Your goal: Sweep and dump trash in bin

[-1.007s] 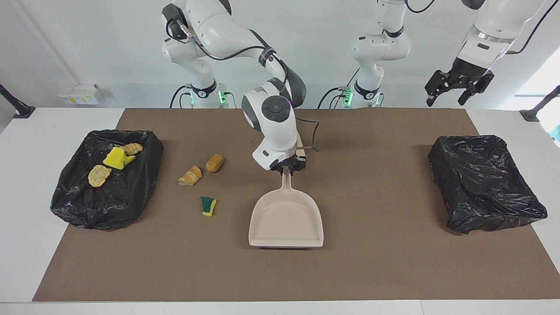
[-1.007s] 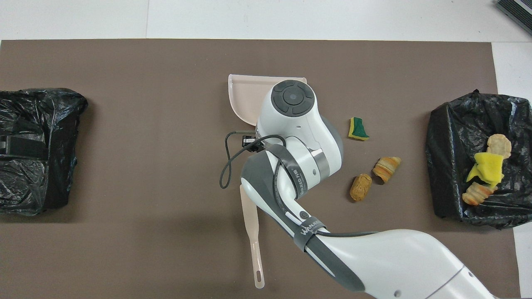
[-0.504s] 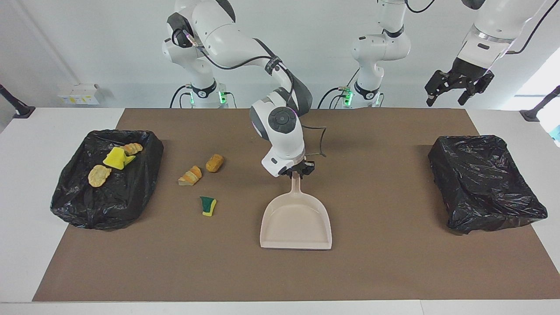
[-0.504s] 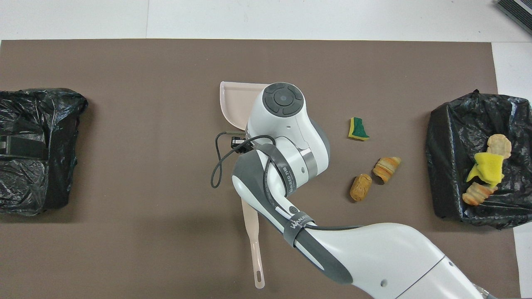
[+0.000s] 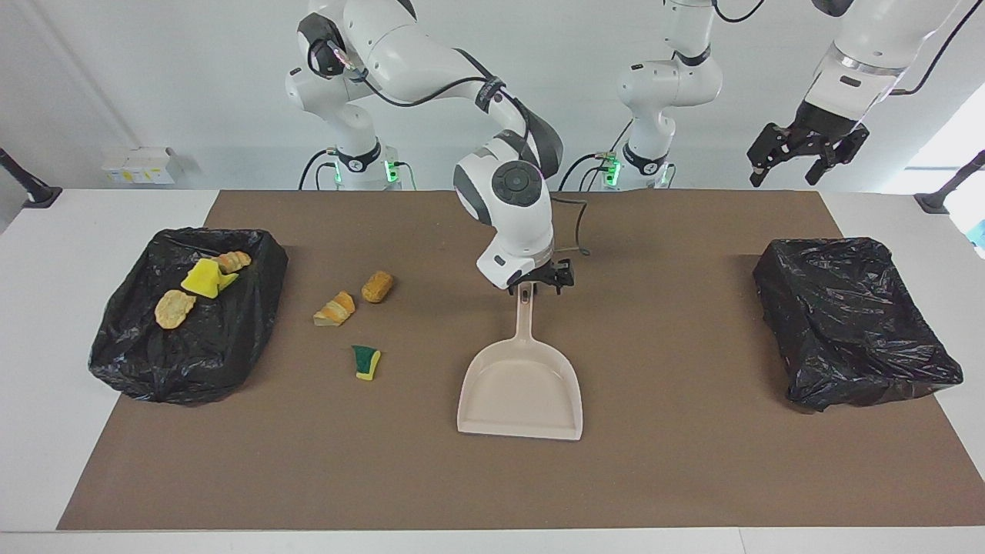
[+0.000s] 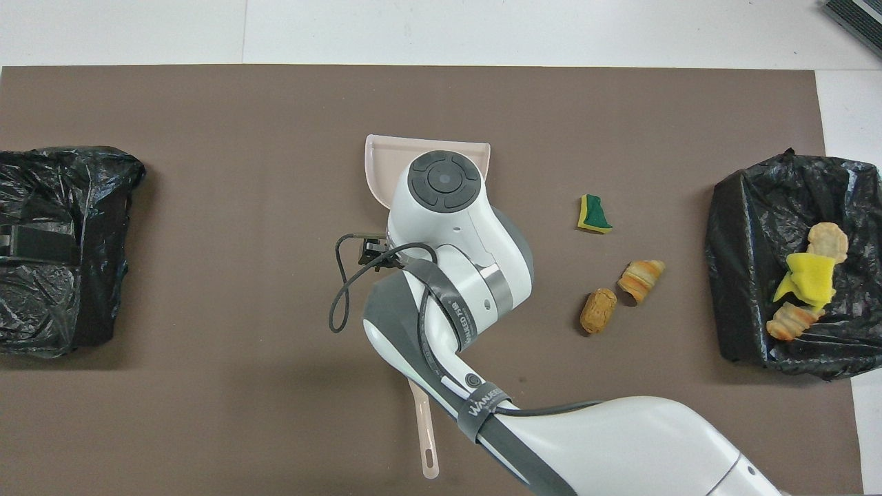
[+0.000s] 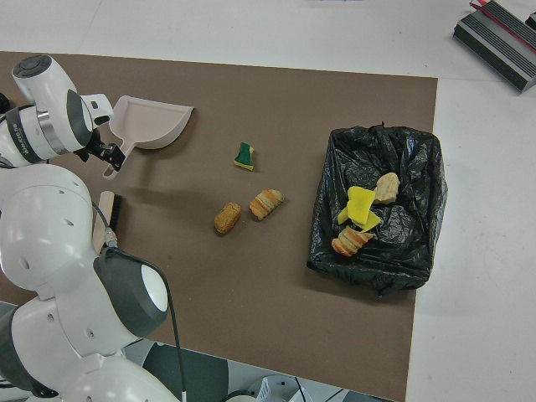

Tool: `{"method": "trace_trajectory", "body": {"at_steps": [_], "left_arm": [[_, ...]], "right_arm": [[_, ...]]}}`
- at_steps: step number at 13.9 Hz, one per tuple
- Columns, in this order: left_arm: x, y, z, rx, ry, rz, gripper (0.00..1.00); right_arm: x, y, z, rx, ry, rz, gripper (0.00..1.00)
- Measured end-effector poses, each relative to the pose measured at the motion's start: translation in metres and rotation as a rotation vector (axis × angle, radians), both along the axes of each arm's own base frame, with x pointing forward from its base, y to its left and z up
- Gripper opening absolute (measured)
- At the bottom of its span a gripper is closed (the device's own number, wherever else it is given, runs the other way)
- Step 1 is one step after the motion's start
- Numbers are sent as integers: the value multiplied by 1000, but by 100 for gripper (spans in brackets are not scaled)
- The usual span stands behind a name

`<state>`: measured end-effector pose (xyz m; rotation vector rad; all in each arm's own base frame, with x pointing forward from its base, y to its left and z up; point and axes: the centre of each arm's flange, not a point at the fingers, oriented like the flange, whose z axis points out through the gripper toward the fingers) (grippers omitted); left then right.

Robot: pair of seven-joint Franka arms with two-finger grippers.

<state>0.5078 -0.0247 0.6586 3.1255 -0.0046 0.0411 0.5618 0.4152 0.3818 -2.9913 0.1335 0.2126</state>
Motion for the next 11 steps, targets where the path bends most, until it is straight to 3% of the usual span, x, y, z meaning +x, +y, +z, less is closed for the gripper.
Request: {"method": "trace_trajectory", "body": {"at_steps": [5,8,11], "left_arm": [[0,0,0,0,0,0,100],[0,0,0,0,0,0,100],[0,0,0,0,0,0,100]], "right_arm": [[-62,5,-4,-56,52,49,100],[-112,1,-18,-113,94,54,100],[-162,2,-32,-102,115,34,100]]}}
